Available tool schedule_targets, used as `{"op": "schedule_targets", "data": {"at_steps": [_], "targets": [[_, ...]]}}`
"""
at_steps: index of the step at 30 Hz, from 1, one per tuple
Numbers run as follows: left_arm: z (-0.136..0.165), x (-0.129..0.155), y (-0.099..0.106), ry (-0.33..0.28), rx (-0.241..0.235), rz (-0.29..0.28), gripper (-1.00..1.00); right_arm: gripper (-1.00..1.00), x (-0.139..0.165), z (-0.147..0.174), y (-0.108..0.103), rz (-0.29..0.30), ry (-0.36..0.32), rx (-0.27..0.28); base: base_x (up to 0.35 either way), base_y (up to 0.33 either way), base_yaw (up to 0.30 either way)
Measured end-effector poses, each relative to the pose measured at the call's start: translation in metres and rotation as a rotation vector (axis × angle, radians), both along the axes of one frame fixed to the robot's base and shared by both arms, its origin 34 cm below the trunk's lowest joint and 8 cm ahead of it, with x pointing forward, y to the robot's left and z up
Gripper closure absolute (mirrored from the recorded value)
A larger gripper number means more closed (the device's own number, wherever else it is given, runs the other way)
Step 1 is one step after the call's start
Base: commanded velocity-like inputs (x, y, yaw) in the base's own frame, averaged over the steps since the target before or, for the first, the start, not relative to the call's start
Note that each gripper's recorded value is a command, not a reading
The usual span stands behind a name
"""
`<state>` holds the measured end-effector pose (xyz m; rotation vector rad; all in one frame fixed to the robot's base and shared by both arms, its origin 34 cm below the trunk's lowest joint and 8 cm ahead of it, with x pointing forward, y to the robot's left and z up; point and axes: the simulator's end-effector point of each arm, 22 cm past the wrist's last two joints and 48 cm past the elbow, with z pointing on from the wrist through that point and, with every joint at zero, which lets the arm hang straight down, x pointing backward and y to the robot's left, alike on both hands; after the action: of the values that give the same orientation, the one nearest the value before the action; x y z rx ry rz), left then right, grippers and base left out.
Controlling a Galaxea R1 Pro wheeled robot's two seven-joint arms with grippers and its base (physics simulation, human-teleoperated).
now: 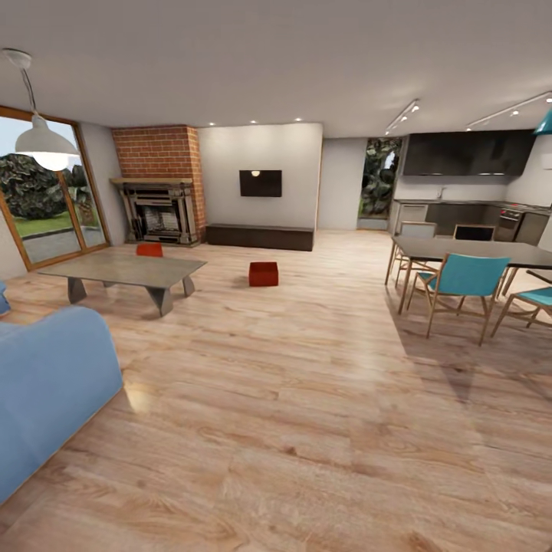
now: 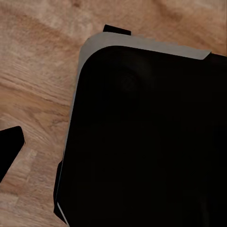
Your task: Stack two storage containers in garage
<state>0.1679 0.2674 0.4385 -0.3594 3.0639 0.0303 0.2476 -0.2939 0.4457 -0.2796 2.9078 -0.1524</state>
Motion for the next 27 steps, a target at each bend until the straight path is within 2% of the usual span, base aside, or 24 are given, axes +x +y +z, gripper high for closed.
{"op": "schedule_targets", "data": {"at_steps": [27], "targets": [[0.0,-0.0002,0.0001,0.001,0.0,0.001,-1.0,-1.0,-0.0001,0.0,-0.0002,-0.004,0.0,0.0,0.317,0.097,0.0]]}}
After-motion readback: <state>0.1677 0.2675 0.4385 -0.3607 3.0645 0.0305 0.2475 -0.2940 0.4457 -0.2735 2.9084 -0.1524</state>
